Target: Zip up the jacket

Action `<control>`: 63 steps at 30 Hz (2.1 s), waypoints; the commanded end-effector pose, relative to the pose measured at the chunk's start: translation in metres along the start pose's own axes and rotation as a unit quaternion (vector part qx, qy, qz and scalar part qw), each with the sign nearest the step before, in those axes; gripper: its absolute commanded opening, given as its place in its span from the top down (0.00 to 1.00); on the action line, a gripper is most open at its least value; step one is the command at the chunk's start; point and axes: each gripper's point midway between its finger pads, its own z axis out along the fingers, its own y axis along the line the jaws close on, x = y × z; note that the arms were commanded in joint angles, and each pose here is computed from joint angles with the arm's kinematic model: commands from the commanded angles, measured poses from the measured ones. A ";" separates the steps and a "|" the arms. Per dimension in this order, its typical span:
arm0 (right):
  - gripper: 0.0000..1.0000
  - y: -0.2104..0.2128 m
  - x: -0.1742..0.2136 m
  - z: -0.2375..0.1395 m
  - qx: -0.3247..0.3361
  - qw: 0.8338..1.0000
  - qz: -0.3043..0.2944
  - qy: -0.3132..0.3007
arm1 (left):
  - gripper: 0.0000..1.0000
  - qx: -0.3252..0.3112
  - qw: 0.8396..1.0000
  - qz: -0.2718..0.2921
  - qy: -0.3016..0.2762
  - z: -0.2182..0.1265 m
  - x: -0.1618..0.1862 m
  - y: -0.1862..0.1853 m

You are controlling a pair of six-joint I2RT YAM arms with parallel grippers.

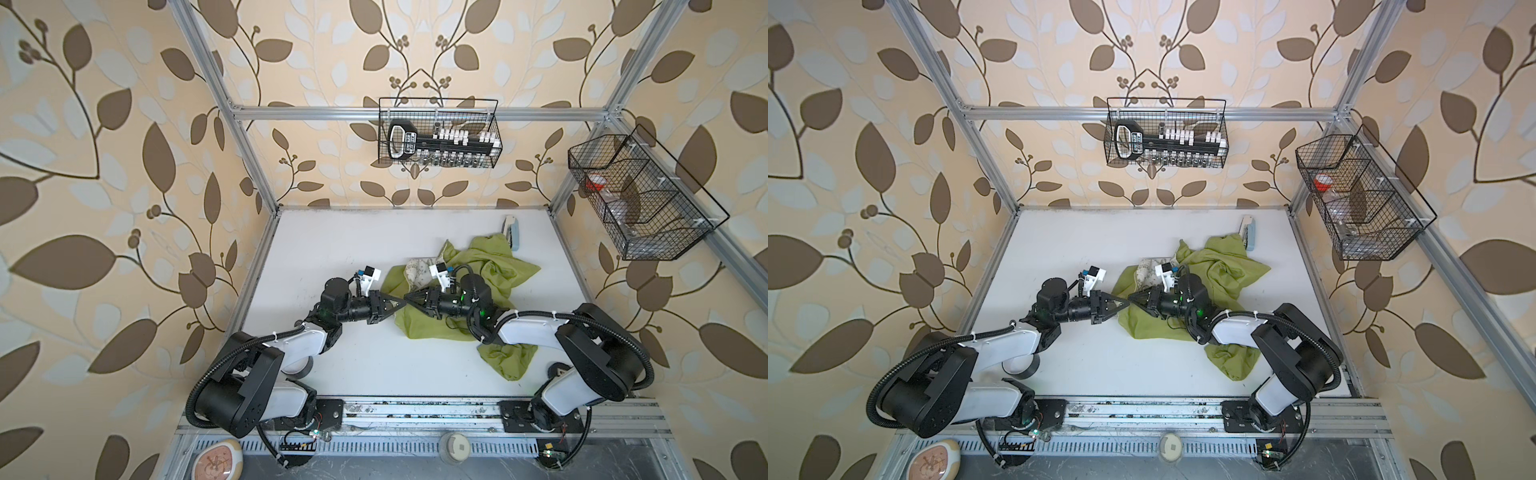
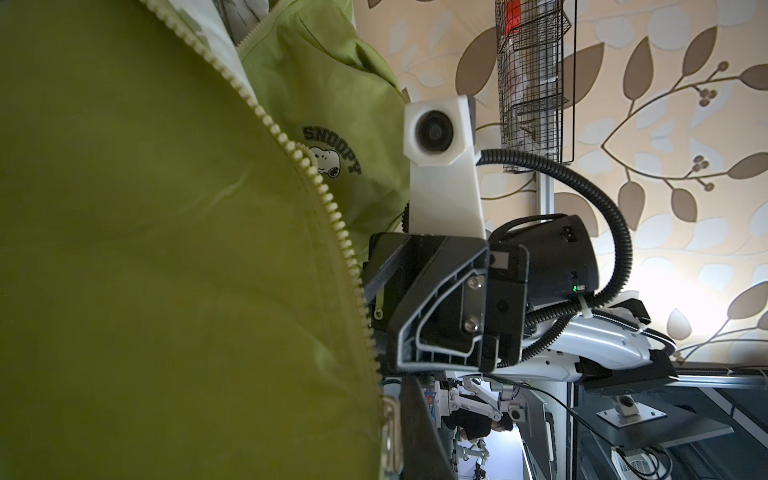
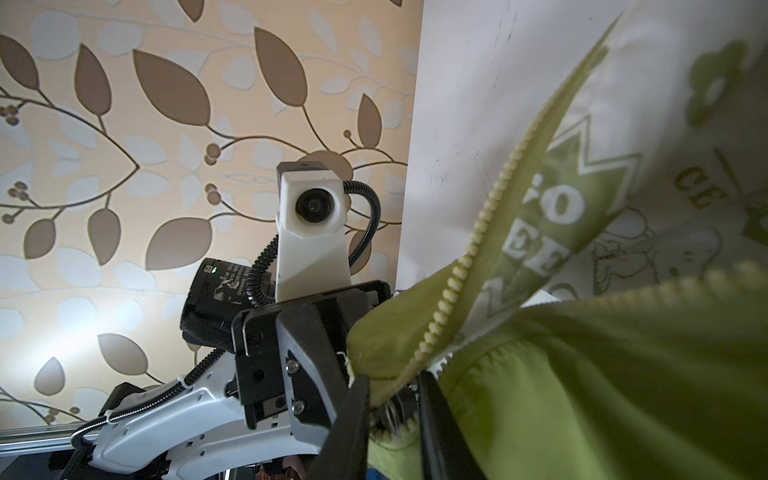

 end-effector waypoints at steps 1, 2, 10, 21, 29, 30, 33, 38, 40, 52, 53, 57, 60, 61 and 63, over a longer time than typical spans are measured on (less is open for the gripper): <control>0.79 0.002 0.007 0.000 -0.014 1.000 0.010 0.008 | 1.00 0.037 0.998 0.046 0.005 0.000 -0.006 -0.028; 0.80 0.002 0.008 0.000 -0.014 1.000 0.010 0.009 | 1.00 0.036 0.998 0.046 0.005 0.000 -0.007 -0.028; 0.83 0.005 0.009 -0.005 -0.018 1.000 0.010 0.006 | 1.00 0.035 0.998 0.044 0.005 0.000 -0.006 -0.027; 0.87 0.012 0.009 -0.006 -0.025 1.000 0.006 0.004 | 1.00 0.033 0.999 0.041 0.007 0.001 -0.006 -0.025; 0.91 0.015 0.011 -0.005 -0.028 1.000 0.003 0.007 | 1.00 0.031 0.999 0.039 0.008 0.002 -0.007 -0.022; 0.92 0.015 0.012 -0.005 -0.028 1.000 0.003 0.008 | 1.00 0.031 0.999 0.038 0.008 0.002 -0.007 -0.022; 0.92 0.014 0.013 -0.005 -0.026 1.000 0.003 0.009 | 1.00 0.031 0.999 0.039 0.007 0.002 -0.007 -0.022; 0.97 0.015 0.014 -0.004 -0.025 1.000 0.000 0.011 | 1.00 0.030 0.999 0.038 0.008 0.002 -0.006 -0.021; 1.00 0.014 0.014 -0.003 -0.023 1.000 0.001 0.012 | 1.00 0.030 0.999 0.037 0.008 0.002 -0.007 -0.021; 1.00 0.002 0.008 -0.007 0.036 0.999 -0.022 -0.001 | 0.58 0.012 1.000 0.025 -0.011 -0.006 -0.003 -0.019; 1.00 0.002 0.007 -0.008 0.041 0.999 -0.024 -0.003 | 0.57 0.010 1.000 0.025 -0.012 -0.007 -0.002 -0.018; 1.00 0.002 0.005 -0.007 0.046 0.999 -0.027 -0.005 | 0.57 0.000 1.000 0.021 -0.011 -0.008 0.000 -0.015; 1.00 0.003 0.004 -0.006 0.046 0.999 -0.025 -0.008 | 0.63 -0.003 1.000 0.018 -0.009 -0.008 0.002 -0.012; 1.00 0.003 0.004 -0.006 0.046 0.999 -0.025 -0.007 | 0.66 -0.005 1.000 0.017 -0.009 -0.008 0.002 -0.011; 1.00 0.004 0.003 -0.005 0.045 0.999 -0.024 -0.008 | 0.68 -0.008 1.000 0.015 -0.011 -0.008 0.002 -0.009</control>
